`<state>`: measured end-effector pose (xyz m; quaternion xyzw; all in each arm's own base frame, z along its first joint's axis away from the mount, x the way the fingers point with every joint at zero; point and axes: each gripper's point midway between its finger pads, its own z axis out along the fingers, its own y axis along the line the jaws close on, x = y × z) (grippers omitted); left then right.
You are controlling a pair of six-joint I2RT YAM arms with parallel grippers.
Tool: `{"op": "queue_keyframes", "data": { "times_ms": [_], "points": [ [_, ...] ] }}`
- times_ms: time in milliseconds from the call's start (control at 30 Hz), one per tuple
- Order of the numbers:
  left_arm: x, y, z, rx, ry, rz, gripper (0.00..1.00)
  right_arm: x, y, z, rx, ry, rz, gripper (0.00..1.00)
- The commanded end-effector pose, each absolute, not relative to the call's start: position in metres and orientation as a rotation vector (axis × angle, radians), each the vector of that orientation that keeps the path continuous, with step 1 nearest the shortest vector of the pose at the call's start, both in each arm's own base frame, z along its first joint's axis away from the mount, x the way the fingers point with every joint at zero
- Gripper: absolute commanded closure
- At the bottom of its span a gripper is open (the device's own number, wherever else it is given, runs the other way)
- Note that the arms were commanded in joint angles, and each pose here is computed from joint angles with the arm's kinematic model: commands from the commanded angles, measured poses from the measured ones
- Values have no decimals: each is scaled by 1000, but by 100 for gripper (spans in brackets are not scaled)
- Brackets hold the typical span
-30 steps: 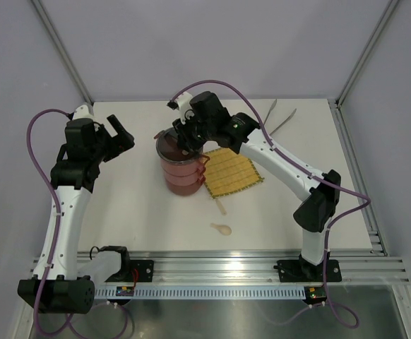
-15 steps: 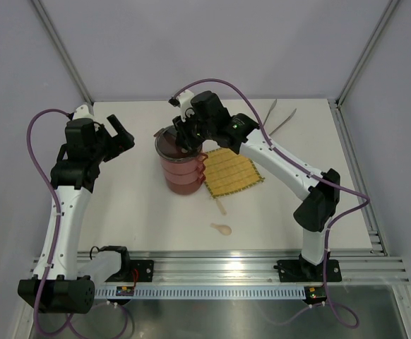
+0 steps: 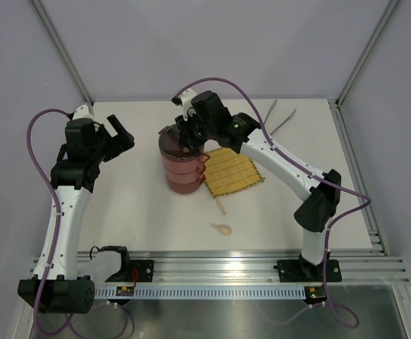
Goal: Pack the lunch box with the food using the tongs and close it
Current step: Close the box lid on the packing box.
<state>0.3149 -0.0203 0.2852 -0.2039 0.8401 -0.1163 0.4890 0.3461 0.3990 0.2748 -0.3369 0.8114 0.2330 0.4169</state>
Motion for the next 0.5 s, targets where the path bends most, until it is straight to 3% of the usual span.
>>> {"op": "queue_keyframes", "data": {
  "times_ms": [0, 467],
  "points": [
    [318, -19, 303, -477, 1984, -292, 1, 347, 365, 270, -815, 2126, 431, 100],
    [317, -19, 302, -476, 1986, -291, 1, 341, 369, 247, -820, 2192, 459, 100]
  ]
}}
